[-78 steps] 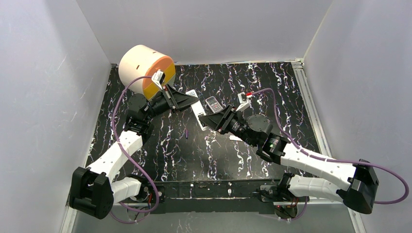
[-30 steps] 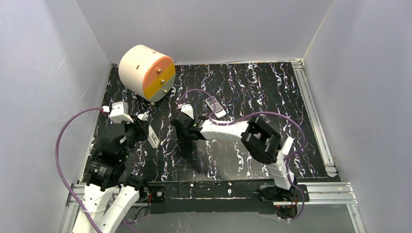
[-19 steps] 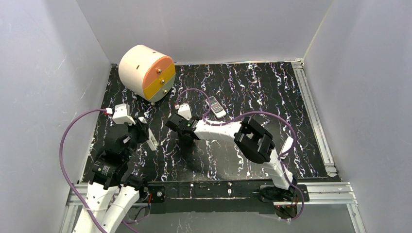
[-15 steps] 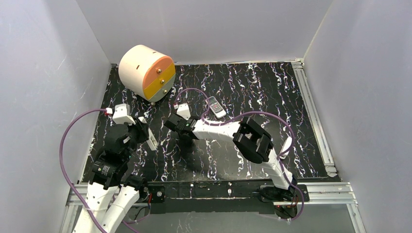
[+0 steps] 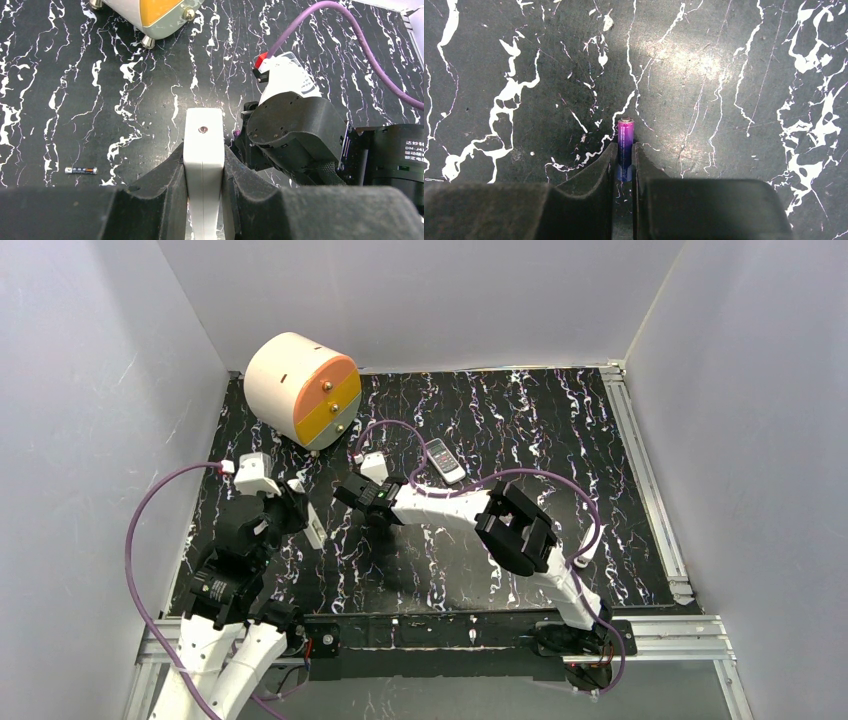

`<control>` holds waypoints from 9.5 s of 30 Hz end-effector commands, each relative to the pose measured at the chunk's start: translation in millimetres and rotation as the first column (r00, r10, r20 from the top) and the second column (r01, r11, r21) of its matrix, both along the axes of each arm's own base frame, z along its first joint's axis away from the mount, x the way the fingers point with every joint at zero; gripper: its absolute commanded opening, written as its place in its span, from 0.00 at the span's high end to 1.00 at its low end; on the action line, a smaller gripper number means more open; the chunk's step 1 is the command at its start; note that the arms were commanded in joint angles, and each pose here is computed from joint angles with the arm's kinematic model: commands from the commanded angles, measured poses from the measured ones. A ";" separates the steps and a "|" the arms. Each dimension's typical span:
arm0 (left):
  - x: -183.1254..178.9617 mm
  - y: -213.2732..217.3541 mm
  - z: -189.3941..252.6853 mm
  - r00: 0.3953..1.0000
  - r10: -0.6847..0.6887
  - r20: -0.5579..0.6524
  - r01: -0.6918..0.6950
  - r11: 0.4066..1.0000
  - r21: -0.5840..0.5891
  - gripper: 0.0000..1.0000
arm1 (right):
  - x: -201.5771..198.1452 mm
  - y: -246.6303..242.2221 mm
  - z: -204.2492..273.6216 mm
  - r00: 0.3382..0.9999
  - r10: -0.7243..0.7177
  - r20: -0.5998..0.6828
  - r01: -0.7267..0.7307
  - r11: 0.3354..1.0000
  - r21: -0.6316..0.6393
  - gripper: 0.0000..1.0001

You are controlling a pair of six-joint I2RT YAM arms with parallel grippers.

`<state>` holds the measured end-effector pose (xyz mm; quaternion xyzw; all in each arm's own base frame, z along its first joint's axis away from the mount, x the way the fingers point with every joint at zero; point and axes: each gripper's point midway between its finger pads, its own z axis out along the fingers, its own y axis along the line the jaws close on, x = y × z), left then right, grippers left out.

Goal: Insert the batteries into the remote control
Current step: Pick up the battery from the center of the board, then load the battery into the remote control.

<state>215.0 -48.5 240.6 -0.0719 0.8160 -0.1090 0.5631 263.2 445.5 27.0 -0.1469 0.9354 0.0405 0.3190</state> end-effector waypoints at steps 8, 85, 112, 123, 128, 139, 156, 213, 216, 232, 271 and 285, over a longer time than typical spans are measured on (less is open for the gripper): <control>8.7 -46.4 -21.9 0.965 -0.234 -0.118 0.230 0.972 -0.050 1.00 | 5.0 -38.0 42.7 0.999 0.003 0.041 -0.006 0.998 0.057 0.87; 51.9 -184.2 -19.4 0.772 -0.595 -0.224 0.221 0.582 -0.783 1.00 | -89.0 -80.9 170.2 0.945 0.312 -0.098 -0.211 0.811 0.546 0.76; 52.6 -186.8 -12.6 0.766 -0.603 -0.224 0.186 0.541 -0.820 1.00 | -94.9 -76.7 154.9 0.943 0.315 -0.108 -0.236 0.862 0.449 0.73; 52.4 -184.2 -15.9 0.767 -0.601 -0.226 0.188 0.547 -0.816 1.00 | -90.9 -81.7 173.9 0.956 0.285 -0.068 -0.223 0.857 0.464 0.65; 51.8 -183.6 -18.1 0.767 -0.600 -0.229 0.187 0.549 -0.815 1.00 | -90.6 -81.9 177.9 0.959 0.279 -0.057 -0.219 0.851 0.477 0.62; 50.6 -182.8 -17.2 0.767 -0.601 -0.225 0.190 0.548 -0.815 1.00 | -89.9 -78.9 194.9 0.963 0.270 -0.017 -0.220 0.817 0.534 0.57; 46.8 -186.1 28.8 0.774 -0.621 -0.118 0.238 0.459 -0.856 1.00 | -74.8 -119.2 280.5 0.979 -0.067 0.190 -0.137 0.472 0.871 0.10; 31.2 -176.5 130.1 0.816 -0.563 0.129 0.171 0.021 -0.985 1.00 | -86.4 -101.6 357.1 0.997 -0.045 0.070 -0.071 -0.026 0.997 0.52; 24.5 -175.4 142.5 0.806 -0.563 0.183 0.246 0.036 -0.969 1.00 | -81.2 -102.0 341.9 0.998 -0.067 0.023 -0.021 0.021 1.000 0.58; 7.2 -179.6 173.9 0.696 -0.608 0.382 0.585 0.173 -0.792 1.00 | -76.1 -114.8 306.4 0.992 -0.126 -0.021 0.036 0.119 0.992 0.59; 12.8 -175.3 128.3 0.738 -0.608 0.294 0.584 0.357 -0.729 1.00 | -108.1 -113.1 331.6 0.931 0.055 0.361 -0.363 0.237 0.901 0.16; 13.4 -146.2 101.0 0.870 -0.487 0.081 0.403 0.605 -0.687 1.00 | -97.9 -55.4 298.2 0.724 0.497 0.479 -0.690 0.532 0.491 0.06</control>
